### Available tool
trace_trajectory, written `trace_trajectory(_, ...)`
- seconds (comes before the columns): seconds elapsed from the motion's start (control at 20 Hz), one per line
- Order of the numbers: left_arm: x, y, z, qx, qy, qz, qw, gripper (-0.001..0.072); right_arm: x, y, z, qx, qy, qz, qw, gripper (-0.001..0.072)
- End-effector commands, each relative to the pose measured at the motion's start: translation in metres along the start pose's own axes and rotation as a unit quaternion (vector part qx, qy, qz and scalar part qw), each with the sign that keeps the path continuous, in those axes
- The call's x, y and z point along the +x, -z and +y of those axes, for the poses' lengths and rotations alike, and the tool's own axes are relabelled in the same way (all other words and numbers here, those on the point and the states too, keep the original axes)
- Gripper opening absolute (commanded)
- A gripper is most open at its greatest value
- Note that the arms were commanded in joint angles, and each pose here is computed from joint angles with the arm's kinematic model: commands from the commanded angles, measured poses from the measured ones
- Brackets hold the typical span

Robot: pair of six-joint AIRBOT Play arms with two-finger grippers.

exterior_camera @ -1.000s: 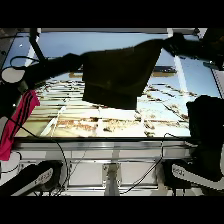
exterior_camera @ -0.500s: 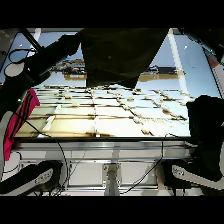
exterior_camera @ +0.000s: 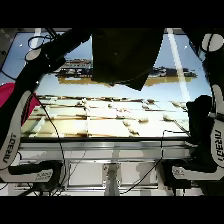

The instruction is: Fold the clothes and pants, and hang the long-sleeved shirts on hangers.

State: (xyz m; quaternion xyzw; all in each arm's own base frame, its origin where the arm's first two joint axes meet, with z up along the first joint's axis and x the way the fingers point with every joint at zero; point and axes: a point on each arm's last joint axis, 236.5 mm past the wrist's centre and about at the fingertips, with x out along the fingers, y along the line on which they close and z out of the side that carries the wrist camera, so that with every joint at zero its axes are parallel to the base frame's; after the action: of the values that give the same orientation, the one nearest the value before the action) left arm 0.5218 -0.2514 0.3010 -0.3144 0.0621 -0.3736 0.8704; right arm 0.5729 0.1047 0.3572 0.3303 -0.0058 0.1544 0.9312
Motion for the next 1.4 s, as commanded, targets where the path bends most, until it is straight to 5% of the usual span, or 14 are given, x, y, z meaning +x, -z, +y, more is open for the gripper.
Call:
trace_trajectory(0.0,0.017,-0.009,-0.007,0.012,0.024,0.000,1.000,0.0012,0.016,-0.009,0.020,-0.035,-0.031,0.011,0.999,0.0023)
trace_trajectory(0.25,-0.015,0.077,0.062,0.071,-0.087,0.211,0.971,0.0012,-0.002,0.025,-0.017,-0.027,-0.027,0.159,0.987,0.0023)
trace_trajectory(0.45,-0.068,0.162,0.082,0.048,-0.103,0.371,0.922,0.0012,-0.061,0.114,-0.061,-0.011,0.003,0.373,0.928,0.0022)
trace_trajectory(1.0,-0.250,0.320,0.056,-0.012,-0.137,0.518,0.844,0.0012,-0.275,0.290,-0.108,0.122,0.120,0.572,0.802,0.0024)
trace_trajectory(1.35,-0.318,0.381,0.017,-0.019,-0.111,0.571,0.813,0.0013,-0.379,0.339,-0.109,0.157,0.166,0.655,0.720,0.0024)
